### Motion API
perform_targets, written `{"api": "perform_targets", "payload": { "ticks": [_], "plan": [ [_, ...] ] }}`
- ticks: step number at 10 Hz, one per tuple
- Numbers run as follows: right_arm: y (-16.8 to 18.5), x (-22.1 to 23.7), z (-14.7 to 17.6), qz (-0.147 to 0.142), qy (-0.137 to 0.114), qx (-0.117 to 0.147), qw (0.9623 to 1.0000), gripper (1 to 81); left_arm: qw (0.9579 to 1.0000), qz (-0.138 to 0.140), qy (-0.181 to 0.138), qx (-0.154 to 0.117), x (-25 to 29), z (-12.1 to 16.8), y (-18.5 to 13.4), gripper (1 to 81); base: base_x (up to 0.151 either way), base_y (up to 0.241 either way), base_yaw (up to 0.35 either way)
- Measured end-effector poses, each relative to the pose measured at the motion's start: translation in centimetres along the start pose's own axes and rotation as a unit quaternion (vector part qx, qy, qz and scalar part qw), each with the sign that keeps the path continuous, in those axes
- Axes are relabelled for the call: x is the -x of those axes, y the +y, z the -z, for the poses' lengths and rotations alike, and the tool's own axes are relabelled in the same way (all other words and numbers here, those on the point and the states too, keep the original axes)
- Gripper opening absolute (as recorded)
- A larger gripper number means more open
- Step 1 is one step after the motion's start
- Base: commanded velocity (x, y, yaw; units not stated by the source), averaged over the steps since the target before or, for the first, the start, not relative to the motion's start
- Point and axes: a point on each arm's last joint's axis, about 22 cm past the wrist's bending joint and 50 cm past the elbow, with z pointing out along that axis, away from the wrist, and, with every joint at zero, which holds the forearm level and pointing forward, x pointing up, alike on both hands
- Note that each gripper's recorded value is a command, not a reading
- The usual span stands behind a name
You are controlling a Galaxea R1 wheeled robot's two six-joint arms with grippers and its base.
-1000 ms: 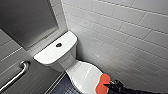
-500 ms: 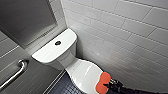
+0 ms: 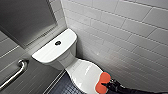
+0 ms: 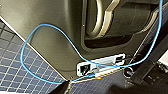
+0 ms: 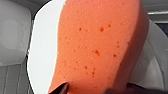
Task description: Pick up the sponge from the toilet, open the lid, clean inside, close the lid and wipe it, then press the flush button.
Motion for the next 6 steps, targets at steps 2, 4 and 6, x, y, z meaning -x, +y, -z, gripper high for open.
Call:
{"api": "perform_targets", "payload": {
  "ticks": [2,4,6],
  "plan": [
    [0.8,0.1,-0.8,0.000,0.011,0.010,0.9999,81.1,1.0000,0.000,0.000,-0.002,0.0,0.1,-0.3,81.1,0.000,0.000,0.000],
    [0.2,-0.1,-1.6,0.009,0.027,0.005,0.9996,81.1,1.0000,0.000,-0.001,-0.002,0.0,0.1,-0.3,81.1,0.000,0.000,0.000],
    [0.0,0.0,-1.8,0.011,0.029,0.003,0.9995,81.1,1.0000,0.000,-0.002,-0.002,0.1,0.1,-0.3,81.1,0.000,0.000,0.000]
  ]
}}
